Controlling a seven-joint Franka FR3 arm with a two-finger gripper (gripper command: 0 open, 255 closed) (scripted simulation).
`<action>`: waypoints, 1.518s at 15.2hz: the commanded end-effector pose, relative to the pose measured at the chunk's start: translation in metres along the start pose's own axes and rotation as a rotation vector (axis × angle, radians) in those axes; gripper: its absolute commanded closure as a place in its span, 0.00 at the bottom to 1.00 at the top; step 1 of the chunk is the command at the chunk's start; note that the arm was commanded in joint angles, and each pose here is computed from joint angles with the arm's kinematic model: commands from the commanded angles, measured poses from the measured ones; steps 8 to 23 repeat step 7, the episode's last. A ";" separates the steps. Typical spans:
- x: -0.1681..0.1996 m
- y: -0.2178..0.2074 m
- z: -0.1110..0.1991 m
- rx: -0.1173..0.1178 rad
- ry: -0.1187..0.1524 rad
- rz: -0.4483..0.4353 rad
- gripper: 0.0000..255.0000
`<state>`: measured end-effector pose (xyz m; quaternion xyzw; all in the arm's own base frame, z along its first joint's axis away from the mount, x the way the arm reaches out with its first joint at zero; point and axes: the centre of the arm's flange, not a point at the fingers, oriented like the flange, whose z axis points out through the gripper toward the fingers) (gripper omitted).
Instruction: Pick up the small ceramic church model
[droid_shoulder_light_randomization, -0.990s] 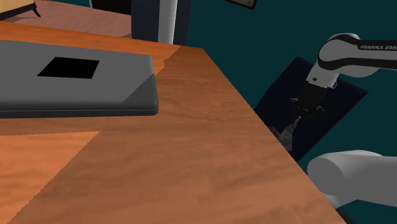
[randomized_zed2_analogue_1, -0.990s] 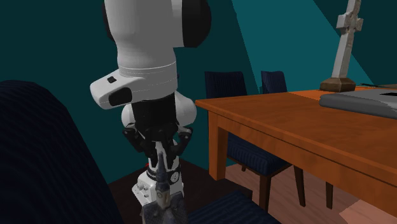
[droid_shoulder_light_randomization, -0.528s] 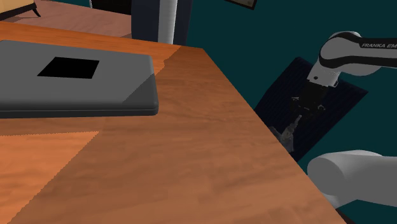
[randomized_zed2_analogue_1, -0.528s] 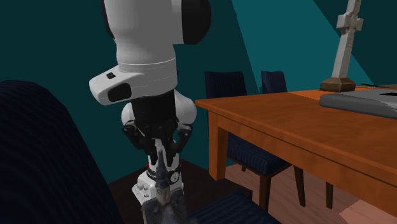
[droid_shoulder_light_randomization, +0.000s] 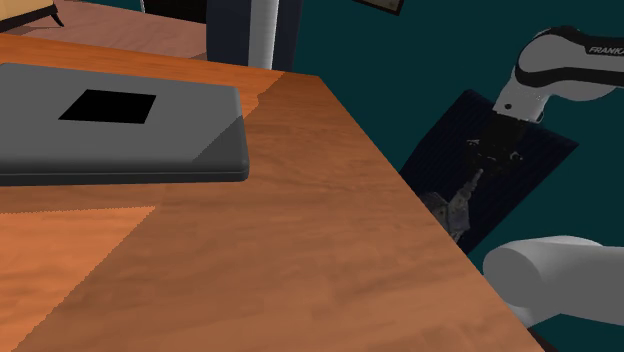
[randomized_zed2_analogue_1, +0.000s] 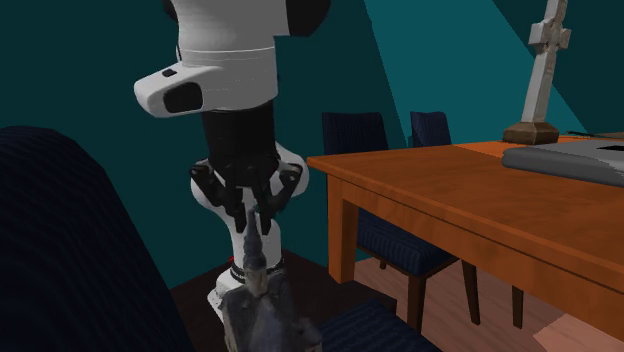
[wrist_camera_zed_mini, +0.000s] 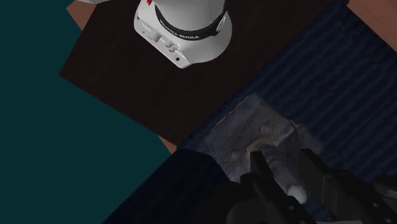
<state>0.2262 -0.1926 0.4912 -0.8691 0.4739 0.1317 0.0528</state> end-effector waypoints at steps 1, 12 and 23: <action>-0.004 0.000 -0.012 0.000 0.000 0.000 1.00; -0.010 0.001 -0.033 0.000 0.000 0.000 1.00; -0.010 0.001 -0.033 0.000 0.000 0.000 1.00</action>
